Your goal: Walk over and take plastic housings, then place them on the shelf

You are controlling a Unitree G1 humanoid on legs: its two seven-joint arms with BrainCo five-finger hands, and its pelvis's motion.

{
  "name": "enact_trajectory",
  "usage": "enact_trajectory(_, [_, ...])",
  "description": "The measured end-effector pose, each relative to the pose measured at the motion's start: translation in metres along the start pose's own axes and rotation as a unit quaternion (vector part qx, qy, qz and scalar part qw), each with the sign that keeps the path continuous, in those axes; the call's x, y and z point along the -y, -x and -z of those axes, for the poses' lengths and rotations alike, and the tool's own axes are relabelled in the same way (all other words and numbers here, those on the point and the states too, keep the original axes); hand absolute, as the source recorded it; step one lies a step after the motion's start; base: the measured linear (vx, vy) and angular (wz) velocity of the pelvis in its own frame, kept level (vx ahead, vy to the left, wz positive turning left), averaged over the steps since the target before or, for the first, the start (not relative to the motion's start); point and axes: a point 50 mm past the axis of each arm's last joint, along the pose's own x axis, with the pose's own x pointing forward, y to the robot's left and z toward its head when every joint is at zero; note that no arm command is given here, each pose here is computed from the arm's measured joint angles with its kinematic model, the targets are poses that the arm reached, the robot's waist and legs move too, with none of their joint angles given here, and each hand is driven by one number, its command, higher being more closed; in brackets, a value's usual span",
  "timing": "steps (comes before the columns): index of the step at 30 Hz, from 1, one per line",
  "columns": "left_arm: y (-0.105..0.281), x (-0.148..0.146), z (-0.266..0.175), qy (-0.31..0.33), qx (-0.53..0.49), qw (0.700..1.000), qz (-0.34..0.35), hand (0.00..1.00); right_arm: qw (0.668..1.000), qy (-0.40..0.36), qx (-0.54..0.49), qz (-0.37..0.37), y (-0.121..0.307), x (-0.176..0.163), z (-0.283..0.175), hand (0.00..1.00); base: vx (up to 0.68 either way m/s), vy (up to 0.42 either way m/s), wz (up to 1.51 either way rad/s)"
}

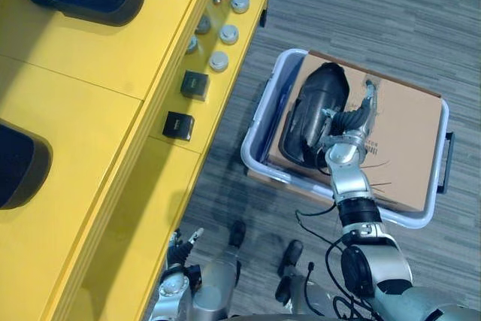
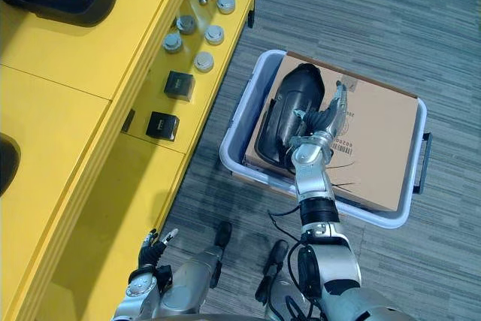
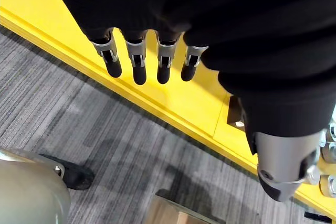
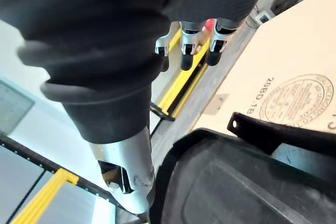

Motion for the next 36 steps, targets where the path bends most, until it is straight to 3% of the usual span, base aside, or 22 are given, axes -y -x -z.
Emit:
enact_trajectory(18, [-0.002,-0.001,-0.003,0.0,0.005,1.0,0.0,0.0,0.995,0.012,-0.089,-0.049,-0.001,-0.013,0.034,0.0,-0.01,0.004,-0.01])
enact_trajectory(19, [-0.003,0.0,-0.005,0.001,0.008,1.0,0.0,0.0,0.995,0.007,-0.09,-0.053,-0.006,-0.014,0.031,1.0,0.0,0.0,0.0])
enact_trajectory(28, [-0.007,0.003,-0.014,0.01,0.02,1.0,0.004,0.0,0.993,0.005,-0.095,-0.063,-0.037,-0.008,0.019,1.0,0.0,0.002,0.03])
enact_trajectory(36, [-0.007,0.003,-0.015,0.019,0.02,1.0,0.004,0.0,0.989,-0.012,-0.106,-0.098,-0.034,-0.018,0.019,1.0,-0.01,0.006,-0.02])
